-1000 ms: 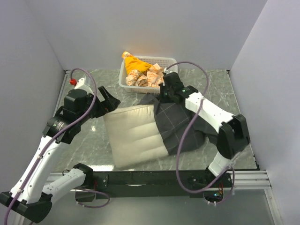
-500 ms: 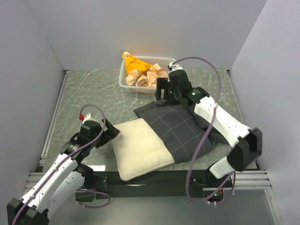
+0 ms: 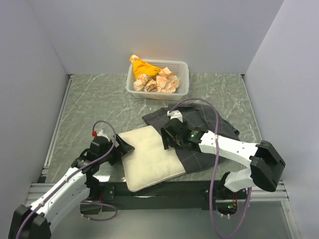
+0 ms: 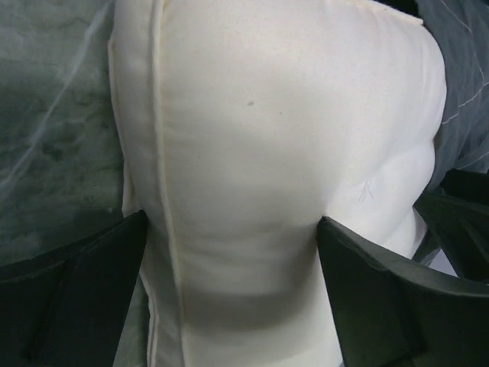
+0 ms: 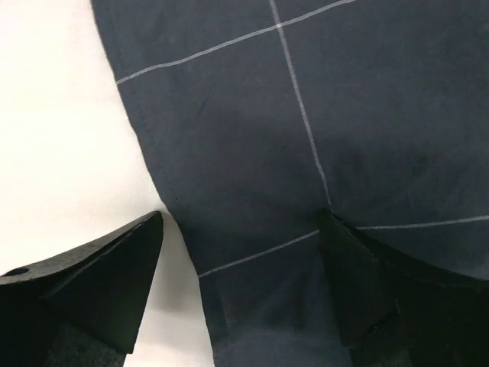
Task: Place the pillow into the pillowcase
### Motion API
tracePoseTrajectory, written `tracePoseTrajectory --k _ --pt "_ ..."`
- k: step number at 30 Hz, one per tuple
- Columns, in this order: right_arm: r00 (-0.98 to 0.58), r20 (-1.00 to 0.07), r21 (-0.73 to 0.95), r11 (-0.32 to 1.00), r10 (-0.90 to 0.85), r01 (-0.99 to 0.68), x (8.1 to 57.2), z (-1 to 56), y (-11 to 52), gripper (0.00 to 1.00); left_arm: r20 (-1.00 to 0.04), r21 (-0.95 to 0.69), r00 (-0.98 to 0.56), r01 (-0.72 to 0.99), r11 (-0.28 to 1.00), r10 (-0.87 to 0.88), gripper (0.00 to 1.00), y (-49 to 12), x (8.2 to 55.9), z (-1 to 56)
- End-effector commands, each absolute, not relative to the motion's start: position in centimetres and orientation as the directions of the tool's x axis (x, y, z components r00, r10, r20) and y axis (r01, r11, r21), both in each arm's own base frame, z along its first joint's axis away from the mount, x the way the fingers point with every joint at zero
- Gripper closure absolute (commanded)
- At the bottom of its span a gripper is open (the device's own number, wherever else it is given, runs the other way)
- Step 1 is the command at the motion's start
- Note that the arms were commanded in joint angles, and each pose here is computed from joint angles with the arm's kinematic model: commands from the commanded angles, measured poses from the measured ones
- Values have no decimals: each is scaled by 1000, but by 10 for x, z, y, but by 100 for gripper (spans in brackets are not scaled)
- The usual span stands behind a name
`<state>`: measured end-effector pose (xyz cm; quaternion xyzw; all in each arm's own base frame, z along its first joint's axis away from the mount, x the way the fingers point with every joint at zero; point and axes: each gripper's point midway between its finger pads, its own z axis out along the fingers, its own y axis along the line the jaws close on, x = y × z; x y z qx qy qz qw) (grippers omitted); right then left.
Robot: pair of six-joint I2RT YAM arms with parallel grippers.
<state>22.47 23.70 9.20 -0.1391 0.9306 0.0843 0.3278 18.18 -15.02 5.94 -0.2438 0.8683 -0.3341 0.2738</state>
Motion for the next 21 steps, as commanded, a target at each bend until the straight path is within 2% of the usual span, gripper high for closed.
tracePoseTrajectory --k 1,2,3,4,5,6,7,8,9,13,17,20,21 --pt "-711 -682 -11 975 -171 -223 245 99 226 15 -298 -733 -750 -217 644 -591 13 -163 190 55" --pt "-710 -680 -30 975 -181 -221 246 99 224 24 -289 -738 -753 -218 639 -591 21 -165 190 55" --pt "-701 -690 -49 978 -181 -204 253 103 223 33 -292 -746 -748 -211 631 -595 51 -168 193 57" --pt "-696 -694 -57 977 -187 -206 256 108 224 46 -290 -748 -746 -214 628 -600 70 -168 195 58" --pt "-700 -686 -69 976 -197 -207 256 114 224 72 -289 -755 -736 -218 618 -613 82 -169 198 61" --pt "-673 -719 -27 974 -175 -225 265 141 244 83 -293 -760 -725 -220 612 -623 91 -169 202 64" --pt "-662 -726 4 961 -187 -276 262 155 261 90 -295 -766 -713 -222 604 -636 99 -170 208 72" --pt "-646 -736 14 950 -202 -312 257 171 277 98 -290 -766 -683 -254 590 -670 99 -167 215 77" --pt "-613 -769 61 935 -179 -349 261 206 308 100 -289 -770 -666 -265 580 -688 99 -167 219 82" --pt "-557 -785 131 805 -272 -578 195 251 414 100 -293 -832 -551 -255 492 -781 99 -167 244 137" --pt "-571 -767 116 812 -292 -572 193 233 431 100 -347 -815 -480 -271 513 -806 99 -160 253 168" --pt "-614 -748 145 842 -251 -520 210 209 406 99 -386 -795 -443 -284 535 -809 99 -150 256 169" --pt "-626 -742 142 856 -241 -498 211 201 389 95 -389 -793 -441 -286 537 -809 99 -149 256 167"
